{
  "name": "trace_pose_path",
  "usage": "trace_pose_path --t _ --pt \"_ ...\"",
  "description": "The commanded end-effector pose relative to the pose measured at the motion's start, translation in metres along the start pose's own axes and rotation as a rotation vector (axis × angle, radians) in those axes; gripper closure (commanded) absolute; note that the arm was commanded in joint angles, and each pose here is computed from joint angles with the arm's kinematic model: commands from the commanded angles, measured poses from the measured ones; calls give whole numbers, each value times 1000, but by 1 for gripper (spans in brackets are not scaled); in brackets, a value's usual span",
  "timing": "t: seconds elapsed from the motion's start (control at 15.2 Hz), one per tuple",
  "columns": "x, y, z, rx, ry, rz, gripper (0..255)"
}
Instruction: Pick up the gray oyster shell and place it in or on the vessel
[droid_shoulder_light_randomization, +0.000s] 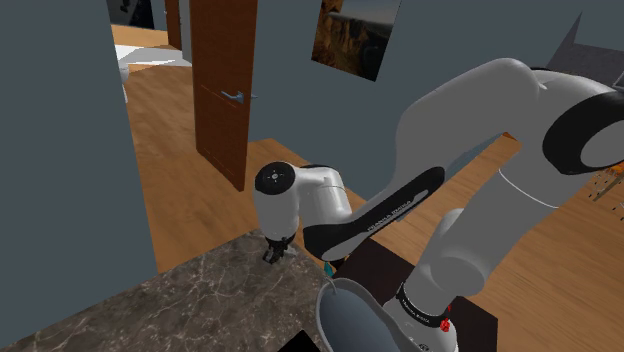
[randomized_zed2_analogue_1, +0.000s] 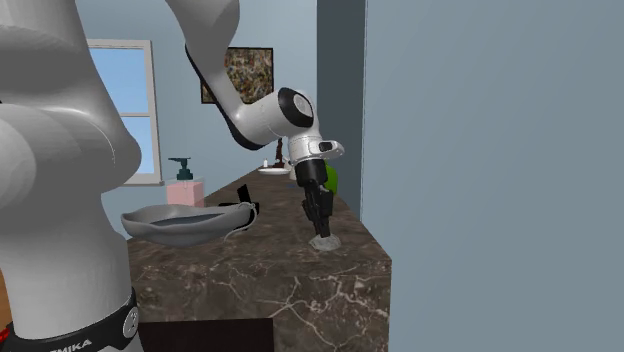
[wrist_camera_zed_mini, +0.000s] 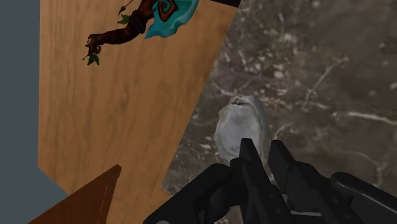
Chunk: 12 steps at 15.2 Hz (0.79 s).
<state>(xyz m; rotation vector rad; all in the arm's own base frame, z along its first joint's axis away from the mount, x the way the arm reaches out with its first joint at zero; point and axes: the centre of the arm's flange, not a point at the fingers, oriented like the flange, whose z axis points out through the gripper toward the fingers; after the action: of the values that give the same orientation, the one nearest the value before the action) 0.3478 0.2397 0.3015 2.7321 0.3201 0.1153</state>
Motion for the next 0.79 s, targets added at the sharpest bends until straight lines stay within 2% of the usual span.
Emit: trace_pose_path --t 0.0,0.2,0.73 --pt "-1 0 2 -1 -6 0 255" --pt "-1 0 2 -1 -6 0 255" --pt "1 16 -37 -1 -6 0 255"
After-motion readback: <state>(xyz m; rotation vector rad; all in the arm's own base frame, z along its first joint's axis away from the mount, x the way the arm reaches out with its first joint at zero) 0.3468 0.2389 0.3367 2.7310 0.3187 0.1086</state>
